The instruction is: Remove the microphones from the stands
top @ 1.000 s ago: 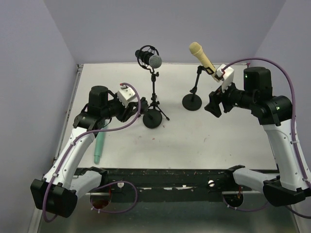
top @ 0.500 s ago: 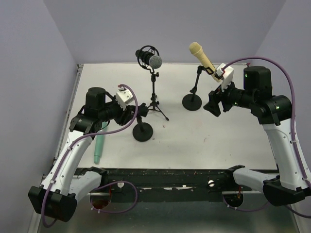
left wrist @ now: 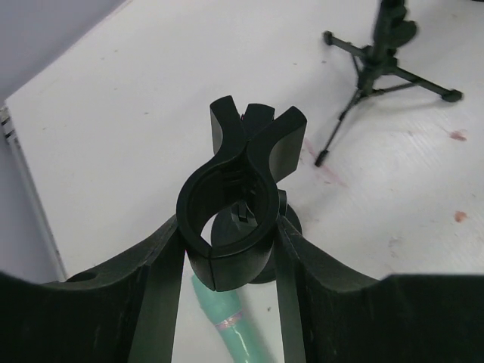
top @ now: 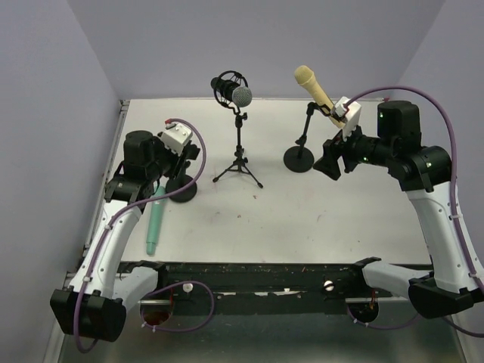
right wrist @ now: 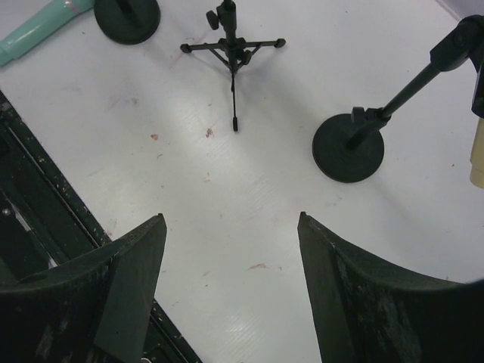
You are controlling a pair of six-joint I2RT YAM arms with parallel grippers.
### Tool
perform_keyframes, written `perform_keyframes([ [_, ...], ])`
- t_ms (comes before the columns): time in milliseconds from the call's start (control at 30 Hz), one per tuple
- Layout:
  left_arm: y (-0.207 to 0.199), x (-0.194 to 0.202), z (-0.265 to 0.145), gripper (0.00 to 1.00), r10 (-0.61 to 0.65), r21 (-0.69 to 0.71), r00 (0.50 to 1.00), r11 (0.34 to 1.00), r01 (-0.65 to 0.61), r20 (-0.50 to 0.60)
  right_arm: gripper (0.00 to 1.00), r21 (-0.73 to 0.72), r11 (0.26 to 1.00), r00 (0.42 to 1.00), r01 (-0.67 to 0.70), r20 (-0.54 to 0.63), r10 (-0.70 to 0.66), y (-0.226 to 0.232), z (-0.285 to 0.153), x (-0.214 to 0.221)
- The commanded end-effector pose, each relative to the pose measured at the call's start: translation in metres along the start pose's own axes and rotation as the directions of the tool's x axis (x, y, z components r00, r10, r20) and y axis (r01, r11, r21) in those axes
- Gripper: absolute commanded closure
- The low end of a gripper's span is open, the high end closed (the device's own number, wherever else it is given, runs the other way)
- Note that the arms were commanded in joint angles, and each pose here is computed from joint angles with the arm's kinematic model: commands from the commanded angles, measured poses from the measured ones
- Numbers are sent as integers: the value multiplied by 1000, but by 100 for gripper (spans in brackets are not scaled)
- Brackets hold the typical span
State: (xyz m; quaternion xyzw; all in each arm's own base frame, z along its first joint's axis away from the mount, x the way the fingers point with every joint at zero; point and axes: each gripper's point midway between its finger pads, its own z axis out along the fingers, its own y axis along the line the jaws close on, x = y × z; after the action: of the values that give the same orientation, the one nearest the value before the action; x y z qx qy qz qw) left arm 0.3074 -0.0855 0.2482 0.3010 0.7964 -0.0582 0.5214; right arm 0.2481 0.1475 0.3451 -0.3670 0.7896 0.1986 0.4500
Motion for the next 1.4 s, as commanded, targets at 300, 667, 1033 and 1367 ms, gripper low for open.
perform_keyframes([
  [300, 126, -67, 43, 78, -118, -318, 967, 930, 187, 226, 24, -104, 995, 997, 5, 79, 3, 7, 14, -25],
  [667, 144, -67, 66, 48, -122, -310, 972, 933, 180, 199, 24, -129, 992, 991, 12, 132, 5, 4, 26, -39],
  [1033, 128, -91, 40, 16, -133, -250, 960, 948, 195, 245, 25, -167, 985, 973, 32, 231, 8, 5, 46, -49],
  [1367, 70, -140, -42, 11, -105, -77, 924, 987, 143, 369, 27, -36, 998, 916, 57, 399, -38, 20, 117, -69],
])
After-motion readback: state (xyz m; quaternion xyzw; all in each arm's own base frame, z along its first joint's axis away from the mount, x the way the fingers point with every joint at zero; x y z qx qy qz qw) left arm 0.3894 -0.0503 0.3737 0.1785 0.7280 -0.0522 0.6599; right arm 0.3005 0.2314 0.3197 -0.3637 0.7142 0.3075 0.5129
